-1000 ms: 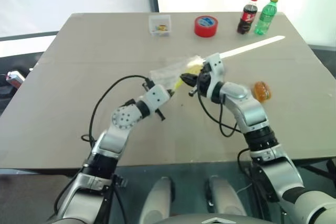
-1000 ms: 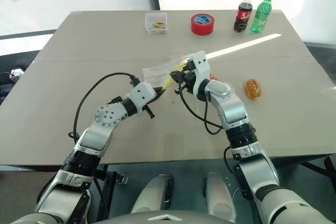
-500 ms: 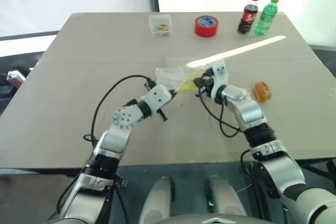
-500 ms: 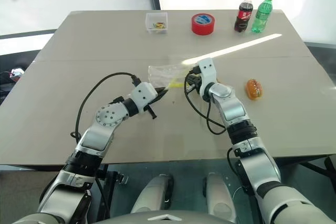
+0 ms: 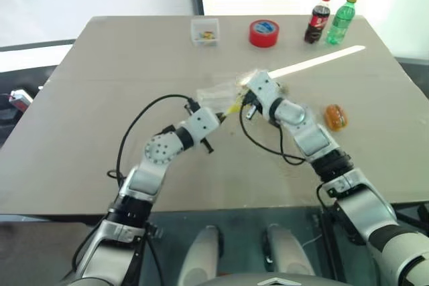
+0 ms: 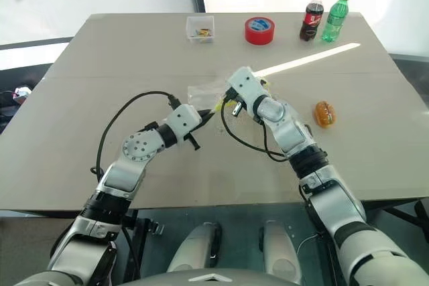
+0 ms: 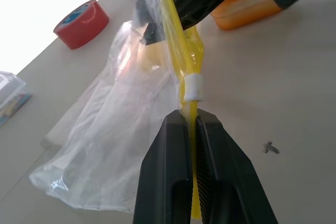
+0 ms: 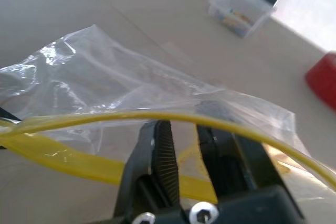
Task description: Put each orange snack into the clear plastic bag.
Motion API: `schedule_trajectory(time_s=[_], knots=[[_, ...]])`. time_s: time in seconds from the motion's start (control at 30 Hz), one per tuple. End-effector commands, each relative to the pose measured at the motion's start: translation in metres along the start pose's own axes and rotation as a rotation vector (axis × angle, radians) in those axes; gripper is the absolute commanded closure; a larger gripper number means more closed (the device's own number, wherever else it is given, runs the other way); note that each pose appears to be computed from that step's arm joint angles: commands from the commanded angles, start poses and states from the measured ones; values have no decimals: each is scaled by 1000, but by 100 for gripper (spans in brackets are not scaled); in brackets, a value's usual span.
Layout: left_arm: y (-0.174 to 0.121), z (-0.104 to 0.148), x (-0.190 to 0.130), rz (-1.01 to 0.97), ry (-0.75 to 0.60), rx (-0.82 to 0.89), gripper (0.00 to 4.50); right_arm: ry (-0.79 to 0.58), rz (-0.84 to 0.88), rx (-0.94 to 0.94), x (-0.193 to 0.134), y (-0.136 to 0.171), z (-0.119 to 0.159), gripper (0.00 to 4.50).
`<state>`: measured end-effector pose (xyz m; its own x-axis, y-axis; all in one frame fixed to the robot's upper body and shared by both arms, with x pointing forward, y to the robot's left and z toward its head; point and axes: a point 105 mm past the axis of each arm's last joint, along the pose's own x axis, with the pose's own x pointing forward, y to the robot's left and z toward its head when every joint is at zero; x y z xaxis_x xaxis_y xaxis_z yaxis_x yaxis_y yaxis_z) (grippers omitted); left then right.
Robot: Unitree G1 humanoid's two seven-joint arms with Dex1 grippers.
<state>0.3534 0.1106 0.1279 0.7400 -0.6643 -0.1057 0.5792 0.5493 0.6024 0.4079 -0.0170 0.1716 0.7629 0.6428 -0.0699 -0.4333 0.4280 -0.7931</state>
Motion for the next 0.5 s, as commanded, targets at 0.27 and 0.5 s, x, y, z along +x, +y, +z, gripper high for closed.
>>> schedule_trajectory(time_s=[0.27,0.5], knots=[[9,10,3,52,-26,15,450,-35,34,-419,0,9,2,2],[19,10,1,106,-19,-1,450,48,19,-509,-8,-1,-27,2]])
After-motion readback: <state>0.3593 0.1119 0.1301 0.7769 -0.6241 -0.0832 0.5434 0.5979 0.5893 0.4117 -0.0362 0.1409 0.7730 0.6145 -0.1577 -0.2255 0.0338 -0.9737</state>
